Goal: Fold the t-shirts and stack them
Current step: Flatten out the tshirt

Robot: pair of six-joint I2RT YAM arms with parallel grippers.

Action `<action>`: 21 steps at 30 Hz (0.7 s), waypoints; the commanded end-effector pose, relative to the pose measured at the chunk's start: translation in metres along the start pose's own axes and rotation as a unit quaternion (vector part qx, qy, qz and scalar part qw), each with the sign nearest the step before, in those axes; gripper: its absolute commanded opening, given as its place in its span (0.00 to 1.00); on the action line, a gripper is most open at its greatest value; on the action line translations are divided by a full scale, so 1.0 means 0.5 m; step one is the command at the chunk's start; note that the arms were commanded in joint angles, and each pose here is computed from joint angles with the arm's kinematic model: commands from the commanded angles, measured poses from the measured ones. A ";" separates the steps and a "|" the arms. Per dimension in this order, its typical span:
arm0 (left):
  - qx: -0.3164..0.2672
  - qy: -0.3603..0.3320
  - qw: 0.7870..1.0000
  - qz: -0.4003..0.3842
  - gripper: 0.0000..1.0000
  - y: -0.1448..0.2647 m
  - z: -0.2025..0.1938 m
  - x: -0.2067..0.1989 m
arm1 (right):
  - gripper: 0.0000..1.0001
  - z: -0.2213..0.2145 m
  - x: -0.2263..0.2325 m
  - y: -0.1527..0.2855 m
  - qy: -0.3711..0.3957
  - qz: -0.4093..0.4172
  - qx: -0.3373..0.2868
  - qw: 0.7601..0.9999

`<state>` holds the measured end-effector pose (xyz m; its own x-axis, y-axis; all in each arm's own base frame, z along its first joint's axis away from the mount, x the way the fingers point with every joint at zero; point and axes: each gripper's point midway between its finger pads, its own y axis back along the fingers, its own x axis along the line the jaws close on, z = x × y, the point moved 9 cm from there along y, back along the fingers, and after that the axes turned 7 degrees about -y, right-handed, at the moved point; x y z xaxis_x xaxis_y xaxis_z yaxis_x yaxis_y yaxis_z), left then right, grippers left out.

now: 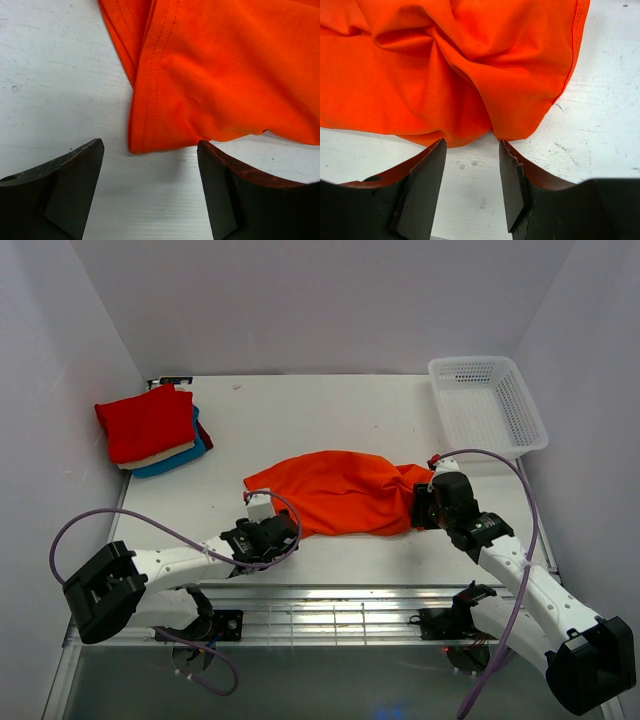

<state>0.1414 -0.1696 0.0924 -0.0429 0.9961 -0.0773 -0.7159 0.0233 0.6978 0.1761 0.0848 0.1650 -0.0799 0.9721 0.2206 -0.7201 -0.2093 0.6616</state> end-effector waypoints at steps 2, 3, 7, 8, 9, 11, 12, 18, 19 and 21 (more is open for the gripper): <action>-0.024 0.007 1.000 -0.009 0.85 -0.004 0.013 -0.012 | 0.52 -0.004 0.002 0.001 -0.006 0.003 0.002 1.000; -0.020 0.000 1.000 -0.003 0.85 -0.007 0.009 -0.010 | 0.52 -0.002 0.003 0.003 -0.007 0.003 0.001 1.000; -0.007 -0.003 1.000 0.012 0.76 -0.017 -0.003 -0.009 | 0.52 -0.004 0.001 0.002 -0.009 -0.002 0.005 1.000; -0.004 -0.004 1.000 0.016 0.74 -0.019 -0.004 -0.009 | 0.52 -0.004 0.001 0.002 -0.008 -0.002 0.005 1.000; -0.003 -0.006 1.000 0.021 0.67 -0.020 -0.006 -0.007 | 0.52 -0.005 0.001 0.001 -0.009 -0.003 0.006 1.000; 0.002 -0.012 0.999 0.032 0.60 -0.026 -0.012 -0.005 | 0.52 -0.005 0.001 0.001 -0.009 -0.003 0.007 1.000; 0.002 -0.012 0.999 0.036 0.53 -0.027 -0.012 -0.005 | 0.52 -0.004 0.001 0.002 -0.009 -0.003 0.006 1.000; -0.006 -0.018 0.998 0.056 0.19 -0.033 -0.013 0.003 | 0.52 -0.005 0.000 0.003 -0.010 -0.004 0.005 1.000; -0.012 -0.018 0.998 0.062 0.04 -0.033 -0.010 0.004 | 0.52 -0.005 0.000 0.001 -0.010 -0.007 0.006 1.000; -0.021 -0.017 0.997 0.074 0.00 -0.025 0.006 0.002 | 0.52 -0.009 -0.003 -0.002 -0.012 -0.017 0.011 1.000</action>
<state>0.1524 -0.1703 0.0795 -0.1027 0.9946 0.0149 -0.7381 -0.0863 0.6691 0.1732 0.0841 0.1612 -0.0664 0.9729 0.2214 -0.7039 -0.2029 0.6806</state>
